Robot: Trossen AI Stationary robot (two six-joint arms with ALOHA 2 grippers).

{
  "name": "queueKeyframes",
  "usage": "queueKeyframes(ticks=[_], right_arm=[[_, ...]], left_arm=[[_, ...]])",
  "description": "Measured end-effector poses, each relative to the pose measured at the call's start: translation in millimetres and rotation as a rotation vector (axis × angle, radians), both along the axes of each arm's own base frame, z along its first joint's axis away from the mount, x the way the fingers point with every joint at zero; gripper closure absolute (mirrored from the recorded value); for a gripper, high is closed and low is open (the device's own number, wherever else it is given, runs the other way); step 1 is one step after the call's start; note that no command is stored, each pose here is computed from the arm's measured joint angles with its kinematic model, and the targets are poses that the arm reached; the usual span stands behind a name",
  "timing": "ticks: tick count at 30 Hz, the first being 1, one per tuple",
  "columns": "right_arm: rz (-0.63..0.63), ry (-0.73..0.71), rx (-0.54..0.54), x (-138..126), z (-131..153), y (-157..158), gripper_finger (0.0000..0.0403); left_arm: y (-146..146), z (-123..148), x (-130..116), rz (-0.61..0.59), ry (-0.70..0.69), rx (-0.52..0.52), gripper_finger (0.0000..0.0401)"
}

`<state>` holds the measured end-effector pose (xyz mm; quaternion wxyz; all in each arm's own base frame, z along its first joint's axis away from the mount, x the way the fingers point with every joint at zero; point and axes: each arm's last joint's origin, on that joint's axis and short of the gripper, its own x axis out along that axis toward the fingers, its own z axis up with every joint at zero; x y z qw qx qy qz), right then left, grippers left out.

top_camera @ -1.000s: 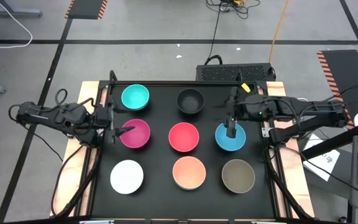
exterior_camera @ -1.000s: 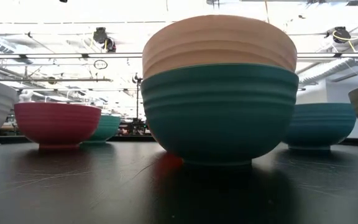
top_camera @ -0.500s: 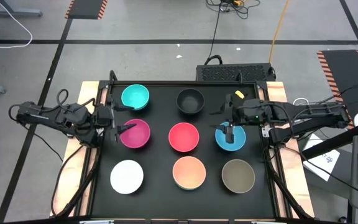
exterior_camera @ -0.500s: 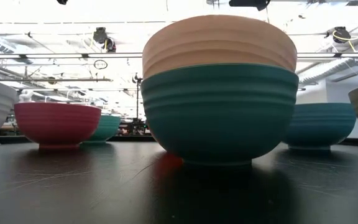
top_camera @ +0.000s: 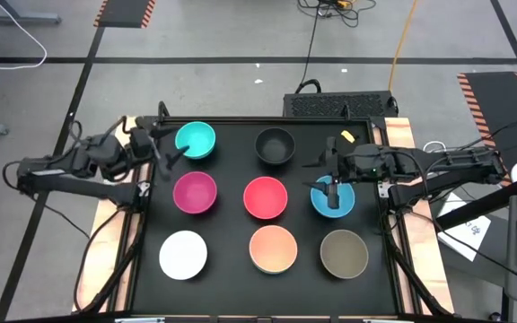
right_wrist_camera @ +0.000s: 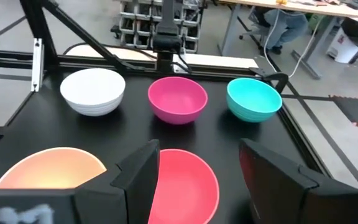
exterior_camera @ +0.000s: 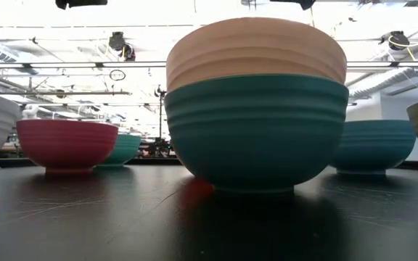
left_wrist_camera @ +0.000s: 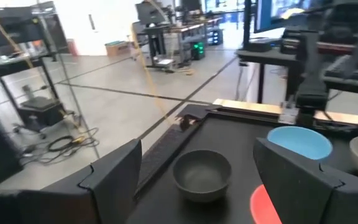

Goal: Nest bowls inside each other
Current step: Stack the light blue bowl on top of the light orange bowl

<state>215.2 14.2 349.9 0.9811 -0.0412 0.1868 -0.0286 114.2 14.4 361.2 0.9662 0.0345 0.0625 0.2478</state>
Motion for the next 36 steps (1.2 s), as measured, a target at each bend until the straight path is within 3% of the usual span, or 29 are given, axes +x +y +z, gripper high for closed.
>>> queueKeyframes(ticks=[18,26,32,36], right_arm=[[0.037,0.002,0.052,0.3,-0.3,1.8,0.0188],[0.030,0.029,0.066,-0.7,-2.8,1.7,0.0188],[0.030,0.029,0.067,-0.7,-2.8,1.7,0.0188],[0.029,0.027,0.067,-0.7,-2.6,1.6,0.0188]], left_arm=[[62.2,-11.7,22.7,0.035,0.104,-0.113,0.0087],[96.6,-32.4,15.5,0.136,0.231,-0.247,0.0086],[108.1,-38.1,10.5,0.090,0.241,-0.309,0.0086],[118.2,-48.0,8.2,0.125,0.308,-0.355,0.0086]])
